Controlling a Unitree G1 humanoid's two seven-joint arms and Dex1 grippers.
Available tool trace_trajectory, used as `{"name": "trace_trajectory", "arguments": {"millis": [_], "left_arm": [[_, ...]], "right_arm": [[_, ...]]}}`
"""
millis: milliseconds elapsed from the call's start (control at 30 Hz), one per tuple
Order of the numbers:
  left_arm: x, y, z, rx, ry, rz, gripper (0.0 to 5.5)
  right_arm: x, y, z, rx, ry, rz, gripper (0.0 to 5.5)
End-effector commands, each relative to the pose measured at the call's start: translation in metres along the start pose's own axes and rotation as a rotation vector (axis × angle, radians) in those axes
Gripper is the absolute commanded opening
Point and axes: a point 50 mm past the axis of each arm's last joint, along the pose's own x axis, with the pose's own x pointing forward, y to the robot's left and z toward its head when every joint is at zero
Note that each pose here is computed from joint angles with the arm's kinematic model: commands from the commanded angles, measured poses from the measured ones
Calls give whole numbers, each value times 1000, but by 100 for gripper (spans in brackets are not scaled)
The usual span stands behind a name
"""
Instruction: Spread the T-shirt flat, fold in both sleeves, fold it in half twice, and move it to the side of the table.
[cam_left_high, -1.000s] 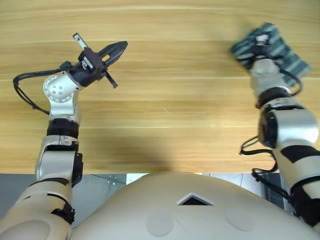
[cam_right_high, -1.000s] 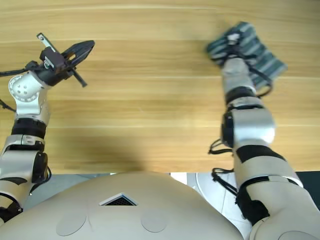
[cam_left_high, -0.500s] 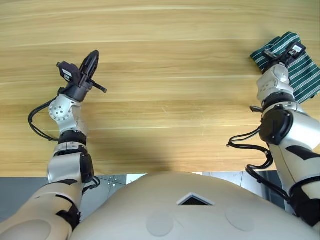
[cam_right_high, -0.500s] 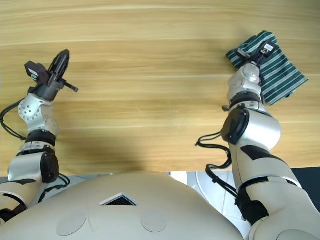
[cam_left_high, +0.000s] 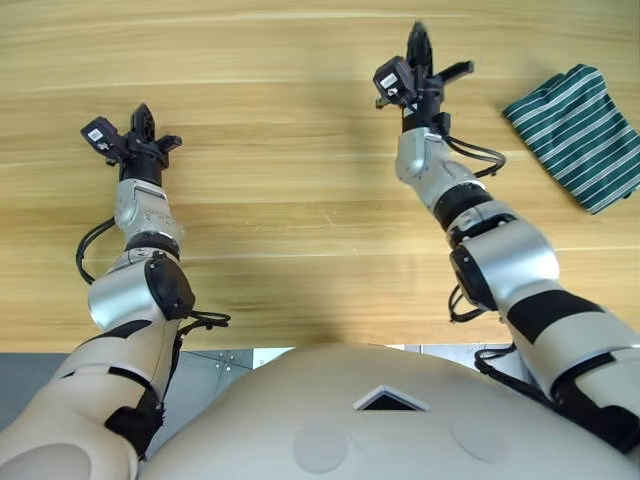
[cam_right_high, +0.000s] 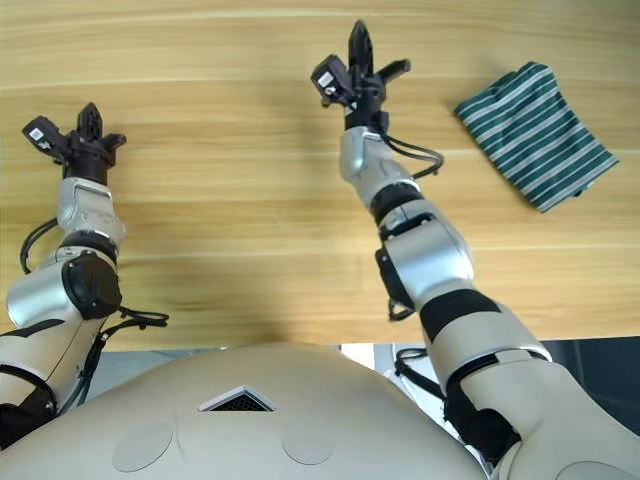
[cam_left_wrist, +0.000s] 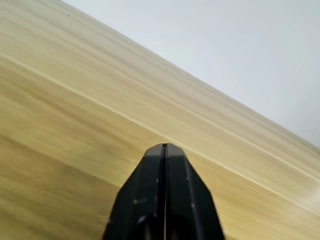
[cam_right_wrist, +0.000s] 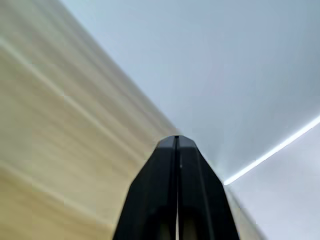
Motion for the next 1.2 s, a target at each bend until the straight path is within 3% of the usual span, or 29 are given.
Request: {"name": "trace_trajectory", "arguments": {"millis": [33, 233, 533, 1033, 1200], "left_arm": [[1, -7, -14, 57, 103, 29, 0], [4, -14, -16, 63, 108, 26, 0], [2, -7, -25, 120, 209, 150, 0], [4, -9, -20, 123, 174, 149, 0], [3, -3, -19, 85, 169, 180, 0]], "right_arm": [[-6, -3, -29, 732, 221, 189, 1], [-7, -24, -50, 911, 280, 126, 1], [-16, -32, -75, 973, 420, 45, 1], [-19, -39, -83, 926, 460, -4, 1], [-27, -42, -98, 1124, 556, -89, 1]]}}
